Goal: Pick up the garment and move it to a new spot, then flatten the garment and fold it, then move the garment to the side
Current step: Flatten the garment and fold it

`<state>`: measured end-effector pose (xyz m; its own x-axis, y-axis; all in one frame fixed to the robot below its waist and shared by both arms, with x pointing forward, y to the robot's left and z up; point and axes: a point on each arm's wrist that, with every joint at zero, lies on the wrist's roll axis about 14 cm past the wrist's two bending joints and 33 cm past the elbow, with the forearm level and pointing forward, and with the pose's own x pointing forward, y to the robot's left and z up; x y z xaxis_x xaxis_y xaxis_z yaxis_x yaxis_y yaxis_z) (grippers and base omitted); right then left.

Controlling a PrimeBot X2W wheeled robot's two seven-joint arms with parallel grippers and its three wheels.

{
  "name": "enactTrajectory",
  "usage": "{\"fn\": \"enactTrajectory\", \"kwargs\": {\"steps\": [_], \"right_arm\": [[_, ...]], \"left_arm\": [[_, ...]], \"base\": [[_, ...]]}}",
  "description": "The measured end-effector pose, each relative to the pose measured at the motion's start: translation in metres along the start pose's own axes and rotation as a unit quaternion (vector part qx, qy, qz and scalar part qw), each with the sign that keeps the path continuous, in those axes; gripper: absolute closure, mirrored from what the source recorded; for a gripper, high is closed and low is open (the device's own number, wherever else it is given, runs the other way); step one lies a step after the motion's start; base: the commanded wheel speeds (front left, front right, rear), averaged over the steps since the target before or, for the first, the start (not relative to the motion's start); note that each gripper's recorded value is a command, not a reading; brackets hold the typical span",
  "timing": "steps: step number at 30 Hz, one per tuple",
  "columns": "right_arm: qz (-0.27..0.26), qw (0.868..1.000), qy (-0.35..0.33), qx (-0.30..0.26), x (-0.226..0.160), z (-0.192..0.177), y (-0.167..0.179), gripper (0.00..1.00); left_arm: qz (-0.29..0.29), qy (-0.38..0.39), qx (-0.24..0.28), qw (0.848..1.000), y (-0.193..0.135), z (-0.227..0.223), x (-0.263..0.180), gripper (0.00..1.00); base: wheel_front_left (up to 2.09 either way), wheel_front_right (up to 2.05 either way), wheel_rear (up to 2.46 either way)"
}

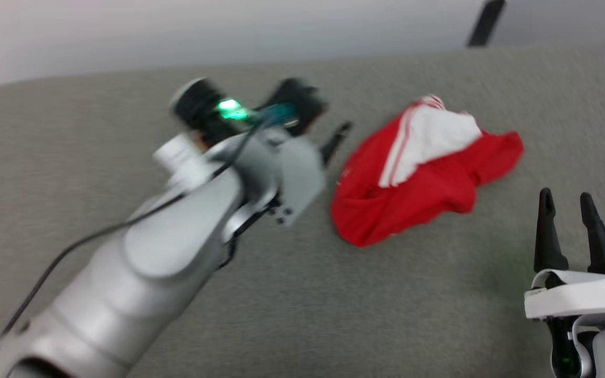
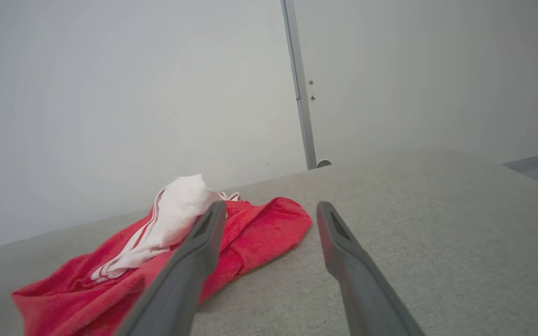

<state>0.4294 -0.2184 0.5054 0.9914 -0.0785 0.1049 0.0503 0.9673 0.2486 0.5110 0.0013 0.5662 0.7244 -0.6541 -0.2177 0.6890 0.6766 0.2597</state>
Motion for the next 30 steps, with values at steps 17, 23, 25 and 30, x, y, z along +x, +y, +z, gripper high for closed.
{"fn": "enactTrajectory", "kwargs": {"steps": [17, 23, 25, 30], "right_arm": [[-0.095, 0.994, 0.043, 0.014, -0.009, -0.031, -0.066, 0.00], [-0.107, 0.993, 0.052, 0.012, -0.009, -0.037, -0.075, 0.00], [-0.108, 0.992, 0.056, 0.012, -0.009, -0.039, -0.075, 0.00], [-0.112, 0.992, 0.058, 0.010, -0.010, -0.040, -0.078, 0.00]], "left_arm": [[-0.238, 0.186, -0.051, 0.952, -0.100, -0.047, 0.095, 0.00], [-0.264, 0.172, -0.058, 0.947, -0.119, -0.036, 0.116, 0.00], [-0.261, 0.170, -0.057, 0.949, -0.119, -0.037, 0.122, 0.00], [-0.241, 0.179, -0.026, 0.954, -0.109, -0.050, 0.133, 0.00]], "base": [[0.00, 0.00, 0.00], [0.00, 0.00, 0.00], [0.00, 0.00, 0.00], [0.00, 0.00, 0.00]]}}
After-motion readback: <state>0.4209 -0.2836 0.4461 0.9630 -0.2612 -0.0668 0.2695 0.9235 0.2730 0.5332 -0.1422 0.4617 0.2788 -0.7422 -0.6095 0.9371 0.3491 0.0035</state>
